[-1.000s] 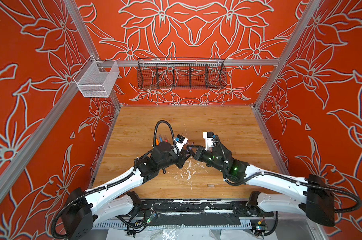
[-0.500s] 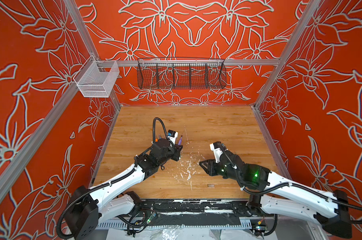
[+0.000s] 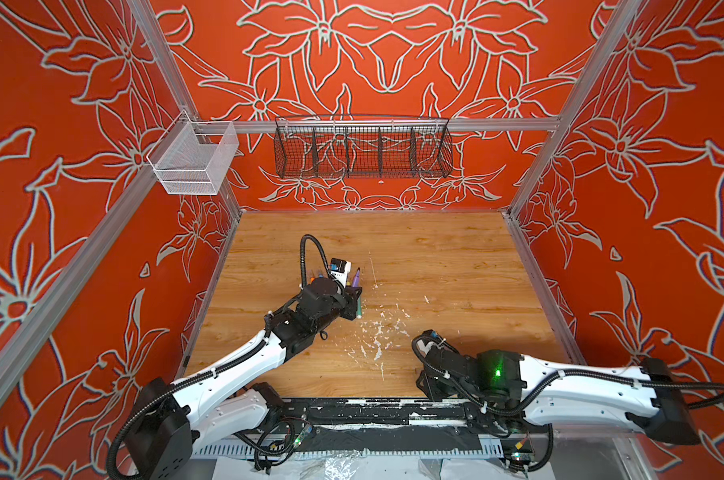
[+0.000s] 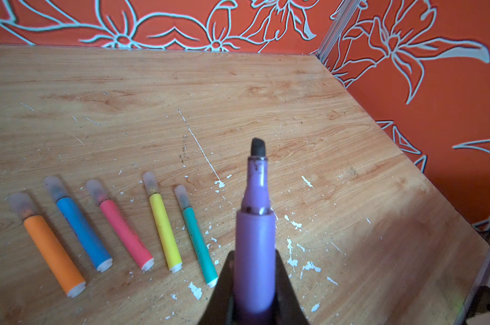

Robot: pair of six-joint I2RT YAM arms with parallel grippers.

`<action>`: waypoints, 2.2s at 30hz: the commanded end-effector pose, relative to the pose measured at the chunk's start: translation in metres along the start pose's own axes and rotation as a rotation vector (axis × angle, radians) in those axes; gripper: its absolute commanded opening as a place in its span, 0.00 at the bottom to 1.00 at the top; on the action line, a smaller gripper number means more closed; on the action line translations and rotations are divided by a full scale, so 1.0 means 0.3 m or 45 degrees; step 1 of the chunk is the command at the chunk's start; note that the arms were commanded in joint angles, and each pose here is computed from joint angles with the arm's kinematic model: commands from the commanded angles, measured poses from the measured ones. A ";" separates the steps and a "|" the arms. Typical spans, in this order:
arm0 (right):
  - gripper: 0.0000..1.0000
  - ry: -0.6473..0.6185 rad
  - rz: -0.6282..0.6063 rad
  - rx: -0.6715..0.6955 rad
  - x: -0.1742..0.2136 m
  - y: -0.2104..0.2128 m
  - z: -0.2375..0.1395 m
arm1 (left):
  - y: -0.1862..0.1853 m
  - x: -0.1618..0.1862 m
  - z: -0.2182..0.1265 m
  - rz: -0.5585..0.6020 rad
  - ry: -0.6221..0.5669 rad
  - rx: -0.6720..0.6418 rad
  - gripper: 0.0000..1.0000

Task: Insert the pens into the pen caps
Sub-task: 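Move the right gripper down to the translucent cap near the robot, then close the right gripper on the translucent cap and lift it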

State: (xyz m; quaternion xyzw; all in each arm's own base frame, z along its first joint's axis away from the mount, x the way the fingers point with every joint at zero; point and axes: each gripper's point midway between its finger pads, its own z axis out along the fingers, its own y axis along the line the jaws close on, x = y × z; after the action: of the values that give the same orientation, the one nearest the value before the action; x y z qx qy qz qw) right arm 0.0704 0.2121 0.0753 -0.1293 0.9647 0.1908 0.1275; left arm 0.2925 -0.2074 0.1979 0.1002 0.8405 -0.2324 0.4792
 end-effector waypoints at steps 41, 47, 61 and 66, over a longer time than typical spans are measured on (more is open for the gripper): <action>0.43 -0.010 0.019 0.429 -0.148 -0.158 0.192 | 0.007 -0.001 -0.025 -0.002 -0.021 0.000 0.00; 0.34 0.023 0.000 0.477 -0.140 -0.172 0.203 | 0.006 -0.002 -0.022 -0.004 -0.021 0.001 0.00; 0.40 0.037 -0.023 0.484 -0.162 -0.143 0.242 | 0.004 -0.002 -0.025 -0.002 -0.022 0.005 0.00; 0.30 0.037 -0.028 0.527 -0.165 -0.158 0.242 | 0.005 -0.004 -0.030 -0.002 -0.027 0.005 0.00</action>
State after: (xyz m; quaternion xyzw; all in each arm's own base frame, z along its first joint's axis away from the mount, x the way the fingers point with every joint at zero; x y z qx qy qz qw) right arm 0.1468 0.2282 0.0205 -0.1148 0.9816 0.0316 0.1493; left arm 0.2886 -0.2044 0.1986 0.0999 0.8381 -0.2342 0.4824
